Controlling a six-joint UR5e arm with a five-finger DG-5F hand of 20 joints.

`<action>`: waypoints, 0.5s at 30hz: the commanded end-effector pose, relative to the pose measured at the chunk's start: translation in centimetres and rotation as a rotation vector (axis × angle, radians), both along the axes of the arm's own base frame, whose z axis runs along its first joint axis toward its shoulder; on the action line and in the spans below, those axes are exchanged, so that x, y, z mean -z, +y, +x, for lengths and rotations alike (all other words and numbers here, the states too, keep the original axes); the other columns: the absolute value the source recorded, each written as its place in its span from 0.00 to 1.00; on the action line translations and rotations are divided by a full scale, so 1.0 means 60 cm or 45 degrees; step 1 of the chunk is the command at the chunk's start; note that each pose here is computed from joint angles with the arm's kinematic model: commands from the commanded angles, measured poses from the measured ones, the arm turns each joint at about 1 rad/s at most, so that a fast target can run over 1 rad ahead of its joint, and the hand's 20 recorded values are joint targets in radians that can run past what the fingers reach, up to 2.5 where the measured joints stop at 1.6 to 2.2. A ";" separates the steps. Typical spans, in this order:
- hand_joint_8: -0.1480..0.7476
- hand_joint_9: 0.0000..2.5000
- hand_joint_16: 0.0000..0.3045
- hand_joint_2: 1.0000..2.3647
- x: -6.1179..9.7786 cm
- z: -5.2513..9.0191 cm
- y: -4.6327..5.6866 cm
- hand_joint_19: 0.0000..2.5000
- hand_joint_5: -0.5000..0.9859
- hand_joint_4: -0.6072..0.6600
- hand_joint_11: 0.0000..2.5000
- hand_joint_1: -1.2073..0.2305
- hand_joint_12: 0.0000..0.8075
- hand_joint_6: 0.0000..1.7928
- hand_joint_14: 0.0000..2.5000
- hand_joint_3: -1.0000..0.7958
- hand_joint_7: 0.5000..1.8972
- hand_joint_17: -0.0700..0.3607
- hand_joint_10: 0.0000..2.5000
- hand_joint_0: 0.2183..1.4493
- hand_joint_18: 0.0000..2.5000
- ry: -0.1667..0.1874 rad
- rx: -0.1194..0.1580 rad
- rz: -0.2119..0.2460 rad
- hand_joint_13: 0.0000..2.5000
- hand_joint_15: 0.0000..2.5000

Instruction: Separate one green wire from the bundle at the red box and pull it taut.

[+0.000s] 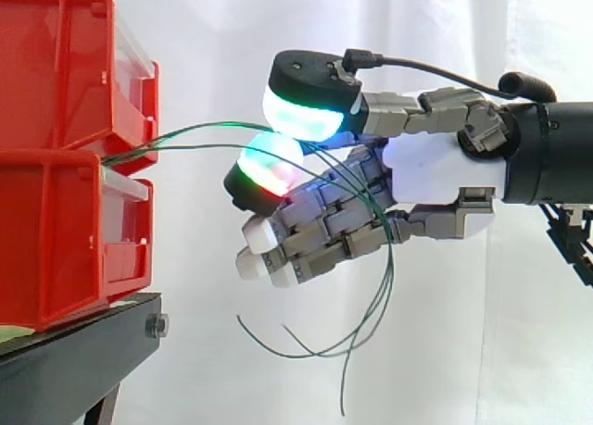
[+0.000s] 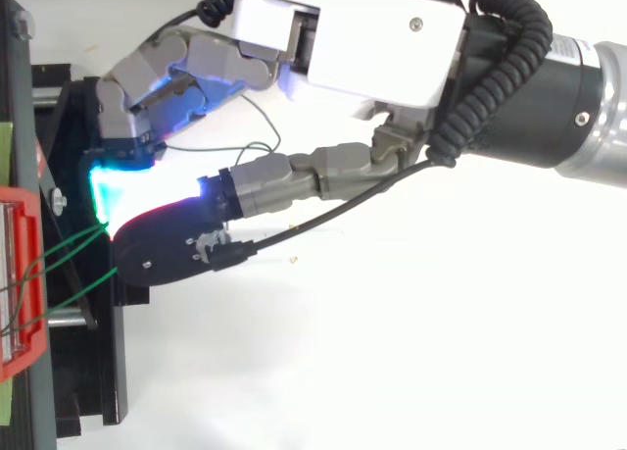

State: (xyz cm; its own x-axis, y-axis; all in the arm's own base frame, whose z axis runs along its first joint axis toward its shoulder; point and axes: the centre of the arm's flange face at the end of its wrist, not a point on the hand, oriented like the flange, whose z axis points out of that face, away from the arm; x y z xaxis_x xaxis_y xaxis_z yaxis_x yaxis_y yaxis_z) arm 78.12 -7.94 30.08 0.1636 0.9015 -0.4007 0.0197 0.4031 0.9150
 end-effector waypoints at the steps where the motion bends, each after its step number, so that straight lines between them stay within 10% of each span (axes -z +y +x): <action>1: 0.54 0.34 0.15 0.01 -0.002 0.002 0.000 0.10 0.23 0.60 0.22 0.35 0.44 0.50 0.00 0.47 0.41 0.40 0.01 0.29 0.22 -0.016 0.000 0.001 0.24 0.10; 15: 0.50 0.32 0.15 0.00 -0.001 0.002 0.000 0.09 0.22 0.62 0.23 0.26 0.42 0.51 0.00 0.31 0.41 0.40 0.01 0.33 0.23 -0.013 0.000 -0.005 0.24 0.10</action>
State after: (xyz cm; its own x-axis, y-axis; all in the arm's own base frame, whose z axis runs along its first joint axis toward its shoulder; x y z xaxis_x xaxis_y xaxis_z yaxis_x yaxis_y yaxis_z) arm 78.25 -7.96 30.20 0.1691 0.9001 -0.4015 0.0089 0.4060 0.9138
